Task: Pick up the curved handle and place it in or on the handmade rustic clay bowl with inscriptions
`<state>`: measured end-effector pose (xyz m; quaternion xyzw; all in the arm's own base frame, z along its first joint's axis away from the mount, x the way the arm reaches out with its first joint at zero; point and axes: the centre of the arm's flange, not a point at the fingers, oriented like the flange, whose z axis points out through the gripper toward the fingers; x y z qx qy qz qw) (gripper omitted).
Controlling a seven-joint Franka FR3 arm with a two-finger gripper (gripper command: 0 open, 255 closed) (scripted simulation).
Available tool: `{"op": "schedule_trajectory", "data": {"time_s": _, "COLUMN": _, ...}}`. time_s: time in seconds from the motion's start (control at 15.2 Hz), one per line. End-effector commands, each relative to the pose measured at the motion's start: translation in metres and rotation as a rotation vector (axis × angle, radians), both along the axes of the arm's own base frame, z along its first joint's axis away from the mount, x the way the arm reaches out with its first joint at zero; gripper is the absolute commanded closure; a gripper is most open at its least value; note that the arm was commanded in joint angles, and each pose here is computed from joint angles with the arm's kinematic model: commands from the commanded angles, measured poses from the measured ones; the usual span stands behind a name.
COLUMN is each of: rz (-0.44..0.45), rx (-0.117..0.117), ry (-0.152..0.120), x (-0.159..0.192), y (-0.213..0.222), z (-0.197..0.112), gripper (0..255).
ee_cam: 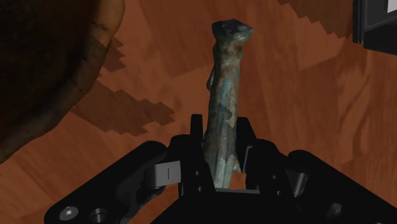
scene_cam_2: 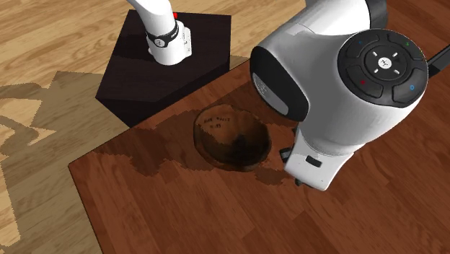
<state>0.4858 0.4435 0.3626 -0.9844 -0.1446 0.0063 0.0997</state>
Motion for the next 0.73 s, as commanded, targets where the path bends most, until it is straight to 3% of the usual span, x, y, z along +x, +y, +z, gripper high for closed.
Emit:
{"op": "schedule_trajectory", "data": {"time_s": 0.0, "rz": 0.0, "rx": 0.0, "ry": 0.0, "x": 0.0, "y": 0.001, "z": 0.01, "gripper": 255}}
{"op": "schedule_trajectory", "data": {"time_s": 0.66, "rz": 0.0, "rx": 0.0, "ry": 0.0, "x": 0.0, "y": 0.001, "z": 0.063, "gripper": 255}}
